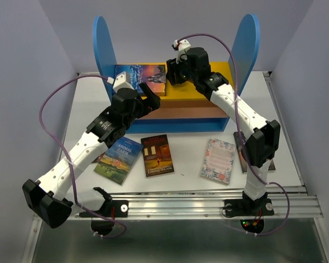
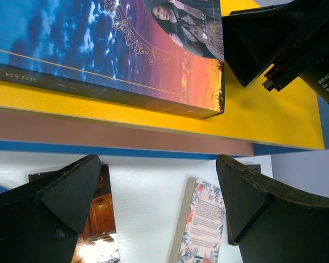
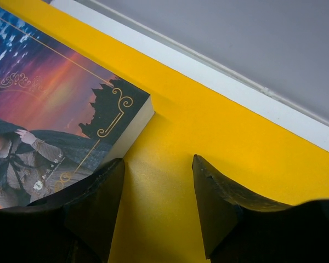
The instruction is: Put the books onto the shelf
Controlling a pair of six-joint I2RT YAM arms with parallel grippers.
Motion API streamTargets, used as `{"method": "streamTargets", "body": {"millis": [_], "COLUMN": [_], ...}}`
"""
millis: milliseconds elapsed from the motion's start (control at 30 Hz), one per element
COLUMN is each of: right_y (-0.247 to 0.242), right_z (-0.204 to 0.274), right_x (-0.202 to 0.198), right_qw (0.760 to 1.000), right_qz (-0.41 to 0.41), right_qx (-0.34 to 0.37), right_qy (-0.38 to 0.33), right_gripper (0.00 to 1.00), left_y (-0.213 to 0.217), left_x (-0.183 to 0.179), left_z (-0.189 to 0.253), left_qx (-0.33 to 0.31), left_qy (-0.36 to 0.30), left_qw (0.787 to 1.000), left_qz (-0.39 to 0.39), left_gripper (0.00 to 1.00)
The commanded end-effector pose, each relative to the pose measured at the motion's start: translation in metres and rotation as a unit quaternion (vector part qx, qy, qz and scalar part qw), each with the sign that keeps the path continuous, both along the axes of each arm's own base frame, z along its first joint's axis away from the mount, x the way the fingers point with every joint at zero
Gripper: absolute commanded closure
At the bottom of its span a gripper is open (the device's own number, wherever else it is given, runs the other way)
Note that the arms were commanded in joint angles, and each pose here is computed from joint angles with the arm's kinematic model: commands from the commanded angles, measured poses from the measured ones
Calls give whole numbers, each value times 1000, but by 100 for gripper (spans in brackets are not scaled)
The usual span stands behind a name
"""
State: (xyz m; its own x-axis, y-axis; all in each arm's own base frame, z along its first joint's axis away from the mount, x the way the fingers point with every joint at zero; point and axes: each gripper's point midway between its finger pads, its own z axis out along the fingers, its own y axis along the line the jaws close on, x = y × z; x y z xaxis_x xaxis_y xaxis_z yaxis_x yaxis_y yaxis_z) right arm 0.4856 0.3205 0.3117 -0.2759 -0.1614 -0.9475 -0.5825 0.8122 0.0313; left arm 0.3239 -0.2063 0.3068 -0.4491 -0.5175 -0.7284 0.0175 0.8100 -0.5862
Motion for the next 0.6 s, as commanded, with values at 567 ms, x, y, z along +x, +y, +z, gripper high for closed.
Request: {"method": "streamTargets", "body": {"millis": [567], "right_y": [-121], "right_z": [53], "right_x": [-86], "right_qw": [971], "right_qz": [-228], "right_qx": [66], "right_qy": [-17], "right_gripper": [0], "left_y": [13], "left_x": [-70], "left_z": [-80], "left_qx": [-28], "left_qy": [83], "left_qw": [995], "left_qz": [-57], "left_gripper": [1]}}
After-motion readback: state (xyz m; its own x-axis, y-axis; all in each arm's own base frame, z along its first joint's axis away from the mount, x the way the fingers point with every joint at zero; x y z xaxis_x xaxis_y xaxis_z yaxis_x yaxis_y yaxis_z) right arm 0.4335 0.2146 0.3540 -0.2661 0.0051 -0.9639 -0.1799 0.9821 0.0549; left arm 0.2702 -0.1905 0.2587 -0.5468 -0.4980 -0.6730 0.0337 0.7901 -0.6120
